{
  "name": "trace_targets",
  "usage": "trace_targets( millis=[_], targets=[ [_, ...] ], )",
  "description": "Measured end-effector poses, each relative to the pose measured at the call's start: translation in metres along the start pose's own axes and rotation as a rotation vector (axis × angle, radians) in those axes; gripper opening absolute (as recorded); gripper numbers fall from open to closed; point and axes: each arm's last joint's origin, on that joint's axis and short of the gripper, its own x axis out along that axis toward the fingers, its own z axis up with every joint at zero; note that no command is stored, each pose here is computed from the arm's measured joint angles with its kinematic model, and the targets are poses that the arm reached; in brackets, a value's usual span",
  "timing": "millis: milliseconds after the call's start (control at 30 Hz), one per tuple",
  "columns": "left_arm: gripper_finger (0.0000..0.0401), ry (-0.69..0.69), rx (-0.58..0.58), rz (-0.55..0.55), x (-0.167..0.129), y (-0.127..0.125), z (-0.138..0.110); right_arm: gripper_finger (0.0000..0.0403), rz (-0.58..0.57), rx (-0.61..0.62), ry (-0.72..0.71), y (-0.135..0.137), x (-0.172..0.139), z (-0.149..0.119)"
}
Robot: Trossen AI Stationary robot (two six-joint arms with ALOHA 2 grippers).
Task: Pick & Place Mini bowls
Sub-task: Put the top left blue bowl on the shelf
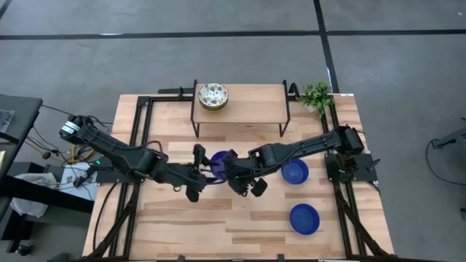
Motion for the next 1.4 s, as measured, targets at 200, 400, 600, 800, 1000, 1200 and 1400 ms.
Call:
trace_targets(
  millis=[200,400,600,800,1000,1200,1400],
  targets=[
    [0.0253,-0.038,-0.181,0.072,-0.025,0.019,-0.001,0.0,-0.038,-0.001,0.093,-0.004,-0.01,-0.004],
    [0.0253,-0.026,-0.464,0.085,-0.055,0.034,-0.013,0.0,-0.039,0.087,0.149,-0.018,-0.029,-0.015],
    [0.0253,0.033,-0.698,0.023,-0.071,0.032,-0.036,0.0,-0.063,0.119,0.246,-0.037,-0.052,-0.033],
    [0.0253,0.074,-0.782,-0.134,-0.069,0.012,-0.06,0.0,-0.072,0.188,0.301,-0.06,-0.072,-0.059],
    [0.0253,0.154,-0.881,-0.137,-0.06,-0.005,-0.081,0.0,-0.078,0.284,0.337,-0.082,-0.088,-0.091],
    [0.0253,0.19,-0.913,-0.132,-0.051,-0.019,-0.096,0.0,-0.058,0.391,0.334,-0.101,-0.096,-0.125],
    [0.0253,0.209,-0.902,-0.132,-0.045,-0.03,-0.108,0.0,-0.014,0.479,0.358,-0.11,-0.094,-0.155]
  ],
)
